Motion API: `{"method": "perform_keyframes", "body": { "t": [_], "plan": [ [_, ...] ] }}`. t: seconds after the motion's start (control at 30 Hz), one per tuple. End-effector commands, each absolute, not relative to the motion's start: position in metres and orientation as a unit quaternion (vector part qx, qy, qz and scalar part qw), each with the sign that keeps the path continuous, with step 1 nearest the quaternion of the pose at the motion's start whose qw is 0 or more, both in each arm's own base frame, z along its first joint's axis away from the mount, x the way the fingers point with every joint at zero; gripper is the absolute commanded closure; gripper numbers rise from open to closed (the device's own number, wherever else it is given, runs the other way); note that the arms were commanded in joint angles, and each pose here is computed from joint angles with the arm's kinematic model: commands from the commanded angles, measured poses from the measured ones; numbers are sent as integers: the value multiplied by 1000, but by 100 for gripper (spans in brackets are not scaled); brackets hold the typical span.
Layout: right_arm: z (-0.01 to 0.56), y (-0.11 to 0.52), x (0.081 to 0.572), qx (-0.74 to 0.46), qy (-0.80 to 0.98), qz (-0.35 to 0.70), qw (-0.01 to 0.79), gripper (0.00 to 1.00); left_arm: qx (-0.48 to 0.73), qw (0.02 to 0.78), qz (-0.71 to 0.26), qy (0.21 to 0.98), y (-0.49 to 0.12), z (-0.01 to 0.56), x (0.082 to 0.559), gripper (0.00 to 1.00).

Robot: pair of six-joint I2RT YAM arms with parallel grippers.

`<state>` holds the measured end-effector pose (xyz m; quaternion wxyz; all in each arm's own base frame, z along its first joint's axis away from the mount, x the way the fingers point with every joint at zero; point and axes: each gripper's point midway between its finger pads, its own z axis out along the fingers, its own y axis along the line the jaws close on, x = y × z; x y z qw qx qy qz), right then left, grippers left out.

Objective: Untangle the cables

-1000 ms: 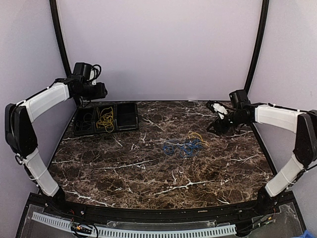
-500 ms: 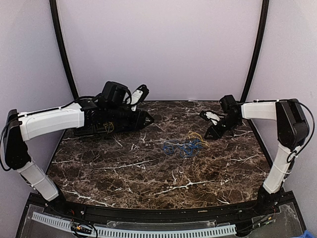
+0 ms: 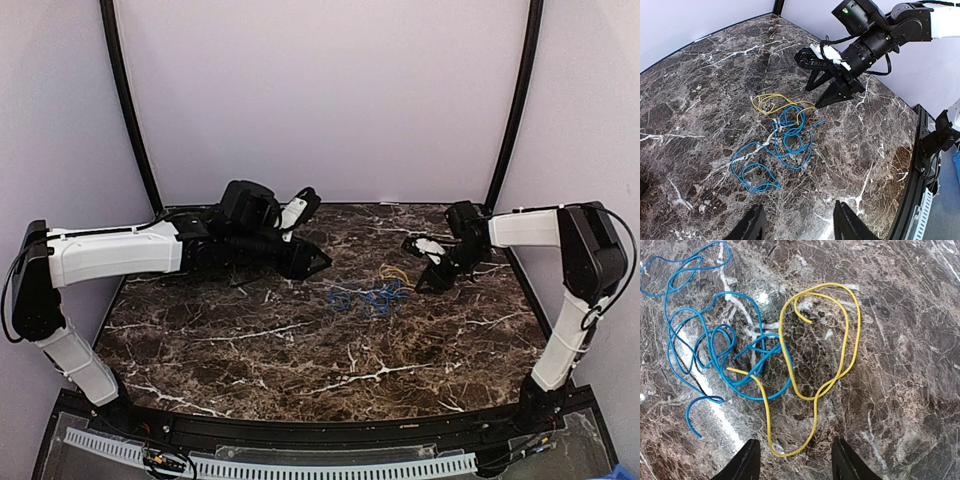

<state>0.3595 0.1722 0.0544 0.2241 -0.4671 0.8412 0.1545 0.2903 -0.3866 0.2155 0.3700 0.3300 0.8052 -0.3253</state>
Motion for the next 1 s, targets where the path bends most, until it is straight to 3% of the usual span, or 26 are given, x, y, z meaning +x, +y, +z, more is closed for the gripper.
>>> {"method": "perform_keyframes", "body": {
  "t": [0.0,0.4,0.5,0.57,0.6,0.97],
  "plan": [
    [43,180,360,-484,830,165,223,51,325,379,-339,798,-390,225,291,51],
    [32,189,353,-493,825,170,219,62,319,379,-344,798,-395,222,295,51],
    [29,191,353,-491,827,172,214,76,318,383,-345,796,-396,221,295,51],
    [34,191,353,-489,828,173,213,96,319,398,-348,787,-399,227,297,51],
    [41,191,352,-487,828,174,217,100,323,407,-346,781,-401,230,298,50],
    [210,216,299,-504,764,251,316,100,411,516,-356,661,-444,266,259,44]
  ]
}}
